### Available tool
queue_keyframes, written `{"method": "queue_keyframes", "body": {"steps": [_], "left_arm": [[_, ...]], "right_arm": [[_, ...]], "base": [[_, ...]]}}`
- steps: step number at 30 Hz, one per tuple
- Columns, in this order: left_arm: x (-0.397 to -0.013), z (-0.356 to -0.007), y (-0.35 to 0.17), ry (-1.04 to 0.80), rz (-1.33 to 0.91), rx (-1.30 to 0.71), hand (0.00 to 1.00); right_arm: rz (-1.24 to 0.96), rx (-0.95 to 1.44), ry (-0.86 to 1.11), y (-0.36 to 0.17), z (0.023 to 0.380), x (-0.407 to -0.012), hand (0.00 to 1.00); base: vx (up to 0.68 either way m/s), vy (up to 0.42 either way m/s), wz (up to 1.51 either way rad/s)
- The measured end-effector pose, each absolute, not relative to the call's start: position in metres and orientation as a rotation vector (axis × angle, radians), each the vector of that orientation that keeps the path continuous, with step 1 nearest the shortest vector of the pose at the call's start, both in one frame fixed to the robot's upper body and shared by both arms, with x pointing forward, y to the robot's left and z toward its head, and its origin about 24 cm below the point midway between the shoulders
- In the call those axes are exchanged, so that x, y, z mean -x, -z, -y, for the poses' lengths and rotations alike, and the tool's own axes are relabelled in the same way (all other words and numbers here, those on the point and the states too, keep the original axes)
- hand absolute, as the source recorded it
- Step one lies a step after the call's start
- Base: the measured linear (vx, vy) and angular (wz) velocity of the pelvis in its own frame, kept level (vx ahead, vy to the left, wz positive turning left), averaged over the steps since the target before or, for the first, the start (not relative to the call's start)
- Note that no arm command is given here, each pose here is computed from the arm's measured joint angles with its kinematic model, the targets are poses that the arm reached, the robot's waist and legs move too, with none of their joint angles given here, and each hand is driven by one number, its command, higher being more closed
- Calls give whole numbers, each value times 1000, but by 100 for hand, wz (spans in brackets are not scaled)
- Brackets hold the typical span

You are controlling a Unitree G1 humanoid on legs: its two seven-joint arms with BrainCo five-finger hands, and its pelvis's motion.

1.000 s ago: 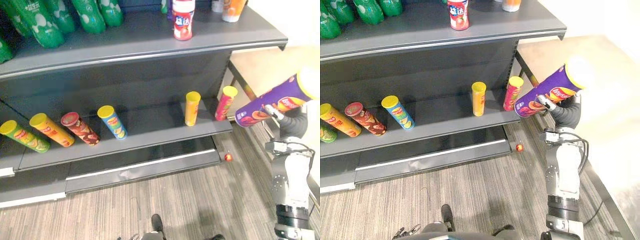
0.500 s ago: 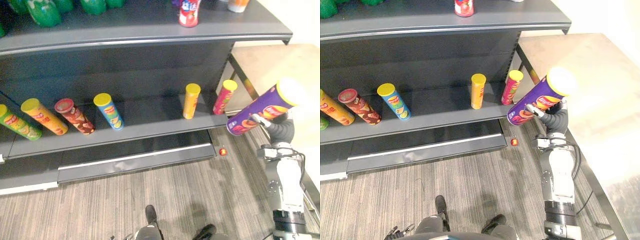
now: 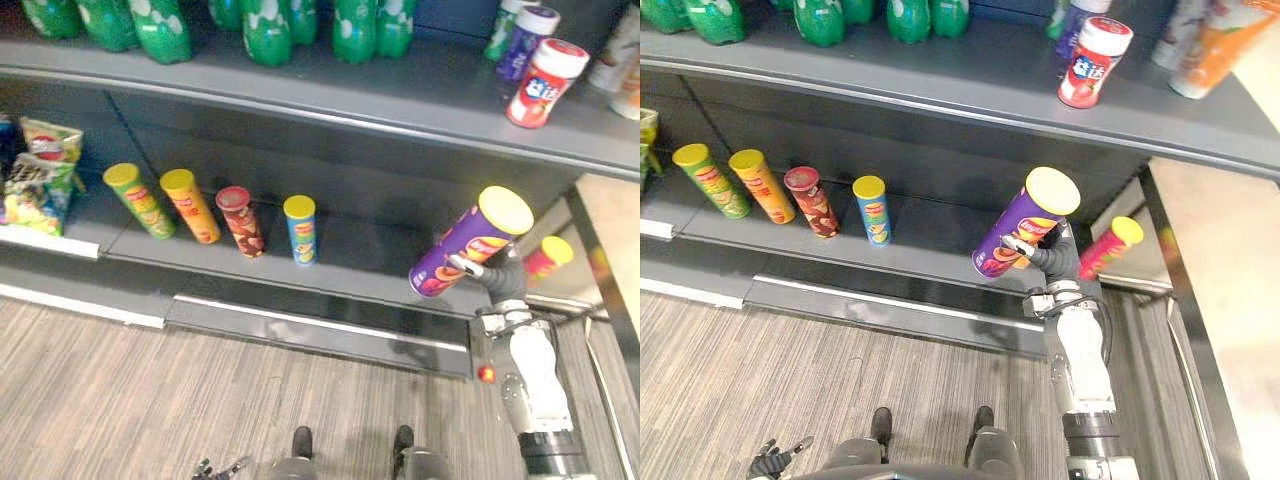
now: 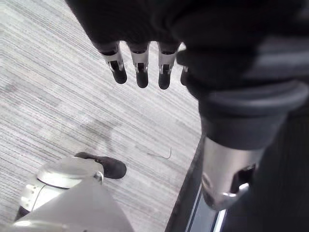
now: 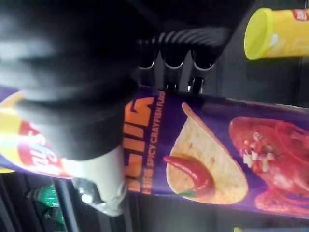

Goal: Put the gum and the chips on the shelf.

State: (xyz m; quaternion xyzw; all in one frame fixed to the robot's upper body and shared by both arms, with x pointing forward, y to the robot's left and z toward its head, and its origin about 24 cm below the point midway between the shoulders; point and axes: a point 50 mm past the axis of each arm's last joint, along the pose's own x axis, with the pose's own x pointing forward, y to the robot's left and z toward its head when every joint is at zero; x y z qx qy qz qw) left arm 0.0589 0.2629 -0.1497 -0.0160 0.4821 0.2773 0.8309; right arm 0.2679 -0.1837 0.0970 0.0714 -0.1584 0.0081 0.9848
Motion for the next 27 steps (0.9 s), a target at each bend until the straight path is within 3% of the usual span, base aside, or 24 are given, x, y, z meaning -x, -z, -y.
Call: {"method": "queue_keyframes", "body": {"steps": [4,13,19,27], "left_arm": [[-50,-250,155,-609,-1049,87,0],[-78,-233,155,-532,-1002,105,0],[-78,-232,156,-524,-1020,87,0],[-117,-224,149,-468,-946,39,0]], "right_arm": [[326,-155,-16,-98,183,-267,100],[341,-162,73,-98,197,-253,100],[378,-62,12,-105,169,-247,100],[458,23,-146,-123,129,-255,100]], "base": [[130,-191,-1],[56,-52,31],[-24,18,-9],[-18,40,-1]]}}
